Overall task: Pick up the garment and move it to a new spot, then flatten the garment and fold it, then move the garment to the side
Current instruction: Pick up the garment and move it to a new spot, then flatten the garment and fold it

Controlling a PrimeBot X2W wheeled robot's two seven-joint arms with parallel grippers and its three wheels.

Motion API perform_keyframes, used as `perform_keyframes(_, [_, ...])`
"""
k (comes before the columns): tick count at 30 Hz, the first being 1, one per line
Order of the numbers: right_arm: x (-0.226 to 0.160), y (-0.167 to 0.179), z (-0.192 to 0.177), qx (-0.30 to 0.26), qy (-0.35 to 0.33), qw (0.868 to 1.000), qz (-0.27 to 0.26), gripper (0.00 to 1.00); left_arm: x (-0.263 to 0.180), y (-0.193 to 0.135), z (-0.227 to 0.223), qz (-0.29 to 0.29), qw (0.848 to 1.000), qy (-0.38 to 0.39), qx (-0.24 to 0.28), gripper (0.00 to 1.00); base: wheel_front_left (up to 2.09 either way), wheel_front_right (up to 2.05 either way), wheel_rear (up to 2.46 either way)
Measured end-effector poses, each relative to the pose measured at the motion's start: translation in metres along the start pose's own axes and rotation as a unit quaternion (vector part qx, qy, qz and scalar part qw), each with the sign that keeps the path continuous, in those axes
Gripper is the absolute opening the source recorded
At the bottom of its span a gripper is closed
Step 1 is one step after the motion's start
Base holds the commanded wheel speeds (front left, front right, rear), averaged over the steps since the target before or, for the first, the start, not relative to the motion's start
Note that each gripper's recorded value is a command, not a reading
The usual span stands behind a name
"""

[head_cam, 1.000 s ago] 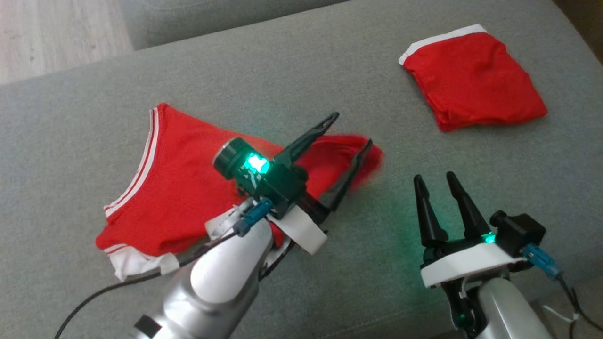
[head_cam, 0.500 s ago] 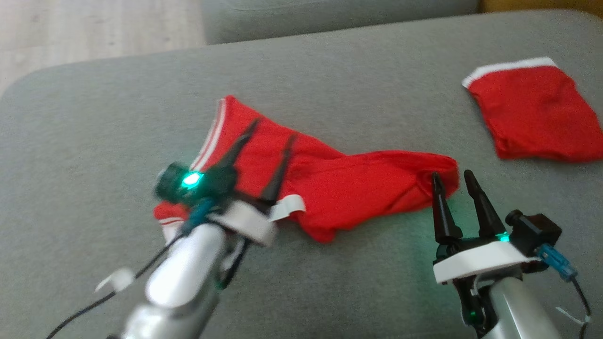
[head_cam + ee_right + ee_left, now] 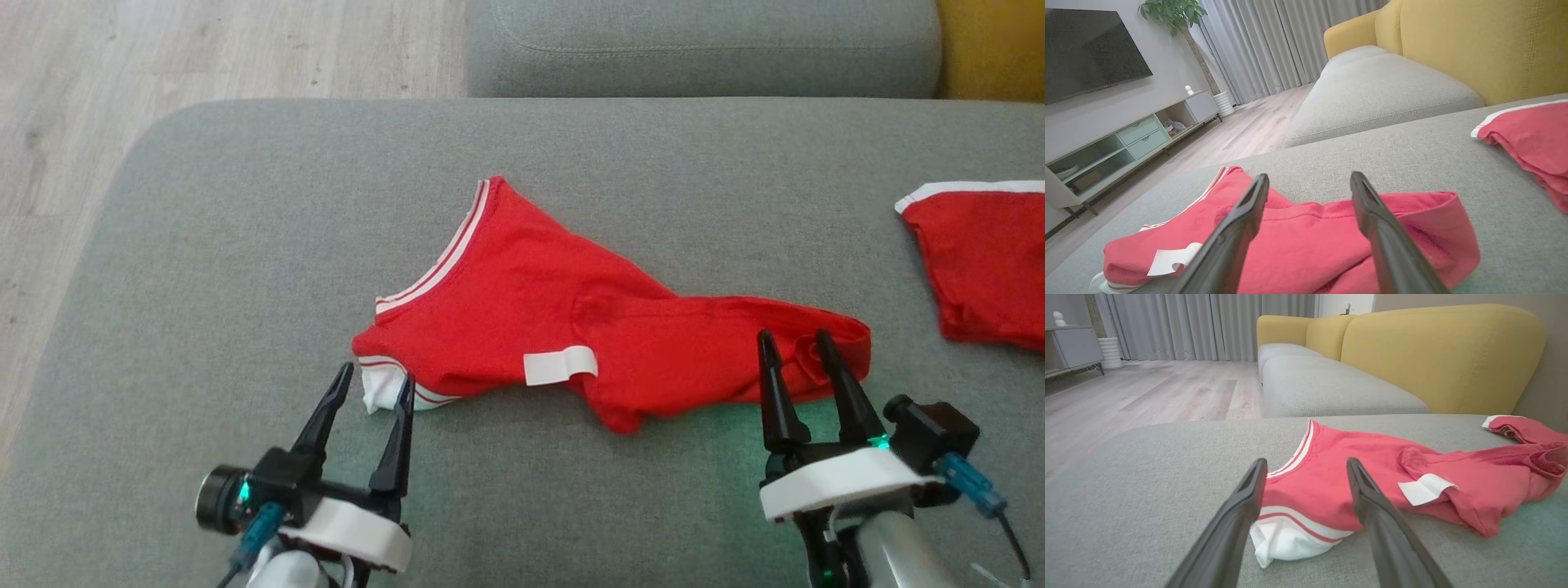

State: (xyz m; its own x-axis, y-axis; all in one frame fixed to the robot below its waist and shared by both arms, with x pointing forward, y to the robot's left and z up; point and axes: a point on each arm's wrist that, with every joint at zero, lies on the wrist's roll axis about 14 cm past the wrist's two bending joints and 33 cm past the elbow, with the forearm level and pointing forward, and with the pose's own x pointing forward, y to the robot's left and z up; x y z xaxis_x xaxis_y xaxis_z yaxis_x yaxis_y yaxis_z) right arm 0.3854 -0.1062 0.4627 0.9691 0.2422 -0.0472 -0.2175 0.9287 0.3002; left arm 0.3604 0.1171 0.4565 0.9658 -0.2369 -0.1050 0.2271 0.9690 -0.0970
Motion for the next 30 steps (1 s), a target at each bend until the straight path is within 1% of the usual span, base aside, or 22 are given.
perform_keyframes(3, [0.0, 0.0, 0.0, 0.0, 0.0, 1.0, 0.0, 1.0, 0.002, -0.001, 0.001, -0.006, 1.0, 0.0, 0.002, 1.0, 0.0, 0.0, 0.0])
perform_keyframes(5, [-0.001, -0.001, -0.001, 0.0, 0.002, 1.0, -0.001, 1.0, 0.0, 0.002, -0.02, -0.002, 0.999, 0.044, 0.011, 1.0, 0.0, 0.0, 0.0])
perform_keyframes(8, [-0.002, -0.003, -0.004, 0.001, 0.005, 1.0, -0.005, 1.0, -0.004, 0.017, -0.046, 0.024, 0.995, 0.092, 0.017, 1.0, 0.0, 0.0, 0.0])
perform_keyframes(13, [-0.002, -0.009, -0.011, -0.008, 0.017, 1.0, -0.011, 1.0, 0.004, 0.036, -0.065, 0.045, 0.99, 0.132, 0.031, 1.0, 0.0, 0.0, 0.0])
perform_keyframes(21, [-0.001, -0.018, -0.019, -0.004, 0.028, 0.999, -0.023, 1.0, 0.019, 0.04, -0.082, 0.034, 0.985, 0.166, 0.026, 1.0, 0.0, 0.0, 0.0])
perform_keyframes(24, [0.001, -0.019, -0.023, -0.003, 0.033, 0.999, -0.023, 1.0, 0.023, 0.033, -0.092, 0.019, 0.983, 0.184, 0.021, 1.0, 0.0, 0.0, 0.0])
perform_keyframes(26, [0.003, -0.02, -0.022, -0.004, 0.032, 0.999, -0.024, 1.0, 0.026, 0.023, -0.097, -0.001, 0.981, 0.192, 0.019, 1.0, 0.0, 0.0, 0.0])
perform_keyframes(27, [0.004, -0.021, -0.022, -0.004, 0.031, 0.999, -0.025, 1.0, 0.028, 0.022, -0.099, -0.006, 0.981, 0.195, 0.019, 0.82, 0.0, 0.0, 0.0])
perform_keyframes(28, [0.004, -0.021, -0.021, -0.004, 0.031, 0.999, -0.026, 1.0, 0.03, 0.02, -0.099, -0.011, 0.98, 0.196, 0.018, 0.01, 0.0, 0.0, 0.0])
perform_keyframes(30, [0.004, -0.023, -0.022, -0.004, 0.032, 0.999, -0.029, 1.0, 0.035, 0.017, -0.097, -0.019, 0.981, 0.194, 0.012, 0.0, 0.0, 0.0, 0.0])
